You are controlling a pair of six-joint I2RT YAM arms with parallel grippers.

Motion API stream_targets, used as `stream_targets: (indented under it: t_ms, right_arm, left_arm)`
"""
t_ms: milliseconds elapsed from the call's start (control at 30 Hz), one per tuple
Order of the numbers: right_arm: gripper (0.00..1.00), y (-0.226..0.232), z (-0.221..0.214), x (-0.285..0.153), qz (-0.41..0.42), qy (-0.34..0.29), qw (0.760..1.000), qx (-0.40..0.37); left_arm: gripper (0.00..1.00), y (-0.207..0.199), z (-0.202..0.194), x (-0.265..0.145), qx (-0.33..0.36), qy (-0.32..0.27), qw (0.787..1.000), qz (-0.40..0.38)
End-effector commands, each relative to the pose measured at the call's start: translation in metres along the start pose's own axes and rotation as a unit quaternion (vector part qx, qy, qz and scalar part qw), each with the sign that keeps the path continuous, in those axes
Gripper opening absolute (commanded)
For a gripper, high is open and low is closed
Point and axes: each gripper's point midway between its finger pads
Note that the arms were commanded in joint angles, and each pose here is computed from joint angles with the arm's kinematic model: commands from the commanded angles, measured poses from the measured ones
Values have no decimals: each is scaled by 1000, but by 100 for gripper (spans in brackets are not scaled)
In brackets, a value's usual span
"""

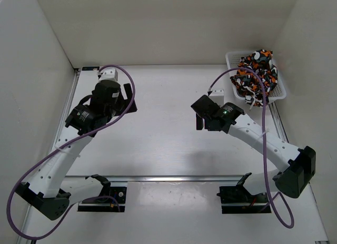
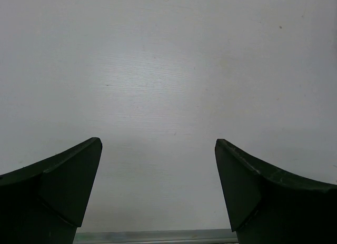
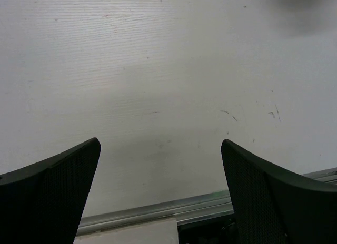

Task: Fold and stack the shorts
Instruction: Grab the shorts from the pile

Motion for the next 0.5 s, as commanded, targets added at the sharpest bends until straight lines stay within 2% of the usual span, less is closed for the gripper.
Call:
stream_targets:
  t_ms: [0, 267, 433, 467]
  right_arm:
    - [100, 5, 22, -9, 5, -35, 999, 24]
    - [100, -10, 38, -10, -20, -59, 998, 14]
    - [100, -64, 80, 10, -38, -64, 994, 80]
    - [100, -94, 92, 20, -52, -61, 990, 112]
  left_arm:
    - [100, -13, 10, -11, 12, -12, 999, -41]
    - [100, -21, 7, -4, 16, 5, 999, -50]
    - [100, -28, 4, 5, 16, 10, 998, -59]
    - [100, -31, 5, 7, 14, 4, 998, -63]
Point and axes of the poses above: each gripper's point midway between its finger pads, its own x axis out along the fingers, its own y axis along the line the jaws close on, z = x × y, and after that the axes turned 7 degrees about -x, right-handed
